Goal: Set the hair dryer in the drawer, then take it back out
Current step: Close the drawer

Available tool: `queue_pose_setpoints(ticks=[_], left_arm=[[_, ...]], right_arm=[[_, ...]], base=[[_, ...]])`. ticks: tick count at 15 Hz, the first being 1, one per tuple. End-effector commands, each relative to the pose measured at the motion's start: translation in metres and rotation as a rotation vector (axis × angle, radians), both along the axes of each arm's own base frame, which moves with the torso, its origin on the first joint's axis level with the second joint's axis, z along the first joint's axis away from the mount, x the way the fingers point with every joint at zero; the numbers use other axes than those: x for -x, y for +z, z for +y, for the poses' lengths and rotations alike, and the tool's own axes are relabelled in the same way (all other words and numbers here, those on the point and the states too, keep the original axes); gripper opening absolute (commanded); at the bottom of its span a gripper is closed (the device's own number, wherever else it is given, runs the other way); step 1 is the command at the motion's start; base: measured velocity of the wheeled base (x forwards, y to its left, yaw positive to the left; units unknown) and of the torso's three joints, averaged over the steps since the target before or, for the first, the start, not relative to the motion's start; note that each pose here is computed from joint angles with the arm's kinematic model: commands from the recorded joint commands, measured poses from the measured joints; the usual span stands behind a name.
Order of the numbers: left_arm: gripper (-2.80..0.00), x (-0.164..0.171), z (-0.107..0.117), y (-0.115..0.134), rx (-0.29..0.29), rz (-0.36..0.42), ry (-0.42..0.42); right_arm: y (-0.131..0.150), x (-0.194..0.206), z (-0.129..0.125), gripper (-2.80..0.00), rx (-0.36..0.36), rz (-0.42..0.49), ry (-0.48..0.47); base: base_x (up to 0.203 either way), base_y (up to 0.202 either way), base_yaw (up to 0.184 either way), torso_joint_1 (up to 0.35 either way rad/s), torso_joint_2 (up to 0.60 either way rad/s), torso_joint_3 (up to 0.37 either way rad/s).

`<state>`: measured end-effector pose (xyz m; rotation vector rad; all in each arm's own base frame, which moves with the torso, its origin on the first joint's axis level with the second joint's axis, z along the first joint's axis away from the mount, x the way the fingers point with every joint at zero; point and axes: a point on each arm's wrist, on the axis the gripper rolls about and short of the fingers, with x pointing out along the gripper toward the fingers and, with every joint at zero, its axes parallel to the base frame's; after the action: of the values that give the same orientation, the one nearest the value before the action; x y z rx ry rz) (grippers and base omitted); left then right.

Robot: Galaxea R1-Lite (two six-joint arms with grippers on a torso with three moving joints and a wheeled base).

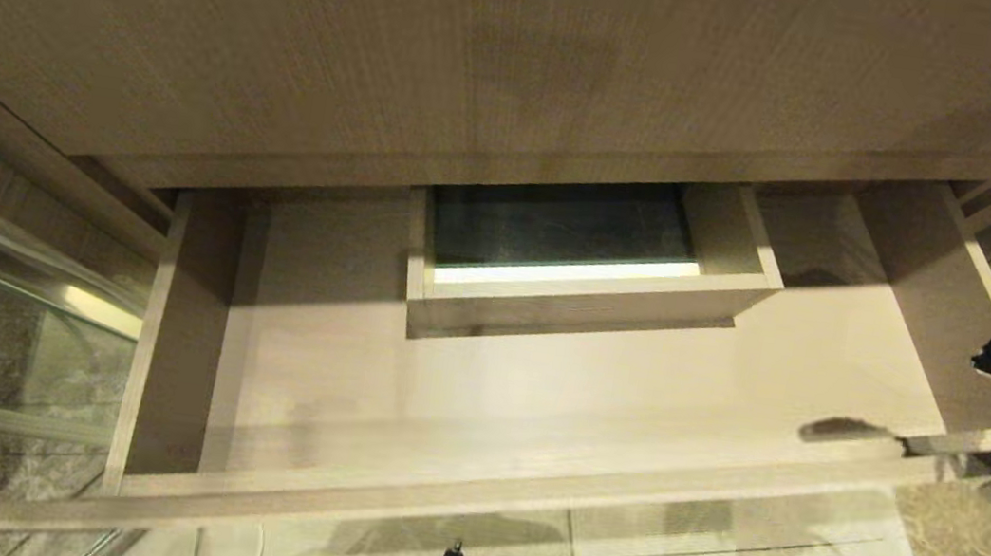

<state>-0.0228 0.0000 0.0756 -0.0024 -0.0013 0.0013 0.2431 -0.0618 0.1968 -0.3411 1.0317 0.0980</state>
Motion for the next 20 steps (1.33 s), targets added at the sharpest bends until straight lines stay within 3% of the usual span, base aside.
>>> queue_pose_setpoints(ticks=[1, 3, 5, 7, 11, 15, 20], left_arm=[[-2.80, 0.000, 0.000, 0.000, 0.001, 0.001, 0.000], [-2.80, 0.000, 0.000, 0.000, 0.001, 0.001, 0.000], [-2.80, 0.000, 0.000, 0.000, 0.001, 0.001, 0.000], [-2.80, 0.000, 0.000, 0.000, 0.001, 0.001, 0.000], [-2.80, 0.000, 0.000, 0.000, 0.001, 0.000, 0.000], [-2.80, 0.000, 0.000, 0.000, 0.001, 0.001, 0.000], [-2.80, 0.000, 0.000, 0.000, 0.001, 0.001, 0.000]], right_arm=[[0.005, -0.004, 0.000, -2.80, -0.025, -0.078, 0.019], [0.017, -0.014, 0.000, -2.80, -0.071, -0.247, 0.068], [0.030, -0.022, -0.001, -2.80, -0.068, -0.402, 0.113], [0.038, -0.023, 0.000, -2.80, -0.078, -0.473, 0.146], [0.049, -0.014, 0.003, -2.80, -0.086, -0.537, 0.198], [0.046, -0.001, 0.007, -2.80, -0.091, -0.532, 0.215], [0.035, -0.027, 0.005, -2.80, -0.049, -0.517, 0.275]], base=[[0.000, 0.000, 0.000, 0.000, 0.00, 0.000], [0.000, 0.000, 0.000, 0.000, 0.00, 0.000], [0.000, 0.000, 0.000, 0.000, 0.00, 0.000], [0.000, 0.000, 0.000, 0.000, 0.00, 0.000], [0.000, 0.000, 0.000, 0.000, 0.00, 0.000], [0.000, 0.000, 0.000, 0.000, 0.00, 0.000], [0.000, 0.000, 0.000, 0.000, 0.00, 0.000]])
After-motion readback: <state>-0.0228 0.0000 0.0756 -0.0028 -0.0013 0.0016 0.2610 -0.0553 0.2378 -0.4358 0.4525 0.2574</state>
